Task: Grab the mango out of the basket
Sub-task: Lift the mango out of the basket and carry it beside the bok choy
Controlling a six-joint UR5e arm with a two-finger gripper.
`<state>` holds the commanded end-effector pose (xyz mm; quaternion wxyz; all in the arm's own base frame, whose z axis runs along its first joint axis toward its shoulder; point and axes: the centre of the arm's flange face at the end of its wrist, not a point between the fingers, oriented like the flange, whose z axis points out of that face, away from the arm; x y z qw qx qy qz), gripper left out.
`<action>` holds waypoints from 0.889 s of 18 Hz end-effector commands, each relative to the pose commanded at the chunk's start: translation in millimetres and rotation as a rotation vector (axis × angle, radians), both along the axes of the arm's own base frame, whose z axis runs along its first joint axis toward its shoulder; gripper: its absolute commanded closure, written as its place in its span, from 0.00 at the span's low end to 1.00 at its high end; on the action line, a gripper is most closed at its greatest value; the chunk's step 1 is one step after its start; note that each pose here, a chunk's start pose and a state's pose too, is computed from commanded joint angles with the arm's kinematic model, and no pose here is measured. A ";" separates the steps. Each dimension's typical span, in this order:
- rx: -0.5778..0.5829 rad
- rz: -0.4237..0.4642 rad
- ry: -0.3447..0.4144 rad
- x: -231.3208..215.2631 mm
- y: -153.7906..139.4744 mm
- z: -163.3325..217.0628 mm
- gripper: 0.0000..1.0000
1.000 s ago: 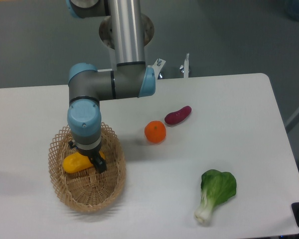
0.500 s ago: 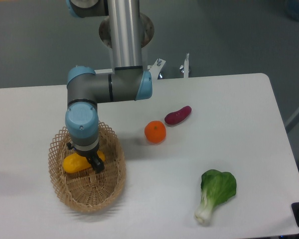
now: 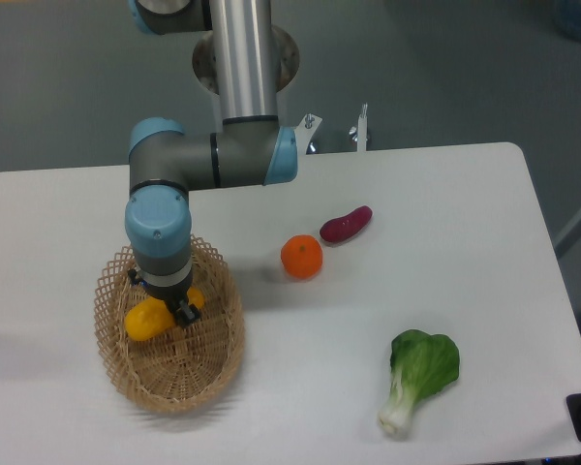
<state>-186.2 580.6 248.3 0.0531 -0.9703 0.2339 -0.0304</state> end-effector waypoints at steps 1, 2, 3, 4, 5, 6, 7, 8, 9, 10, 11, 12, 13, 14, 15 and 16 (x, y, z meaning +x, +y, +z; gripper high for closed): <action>0.007 0.021 0.003 -13.8 -3.4 3.9 0.81; 0.011 0.047 0.006 -29.2 -8.1 6.1 0.81; 0.013 0.069 0.007 -41.9 -12.3 7.3 0.81; 0.016 0.092 0.009 -55.0 -17.5 9.8 0.80; 0.029 0.116 0.017 -68.9 -21.7 18.2 0.80; 0.041 0.132 0.027 -79.4 -23.6 28.8 0.80; 0.052 0.147 0.036 -88.8 -26.6 36.0 0.80; 0.058 0.167 0.045 -101.7 -30.5 41.6 0.80; 0.061 0.182 0.056 -114.4 -33.9 45.9 0.80; 0.065 0.187 0.064 -122.8 -33.6 48.5 0.80; 0.067 0.196 0.076 -131.4 -35.1 53.0 0.80; 0.063 0.221 0.096 -147.5 -42.5 57.1 0.80; 0.060 0.246 0.111 -163.0 -51.5 61.6 0.80; 0.059 0.271 0.112 -177.4 -60.1 63.8 0.81; 0.058 0.289 0.114 -191.4 -68.1 67.6 0.81; 0.055 0.297 0.116 -204.3 -77.1 69.1 0.81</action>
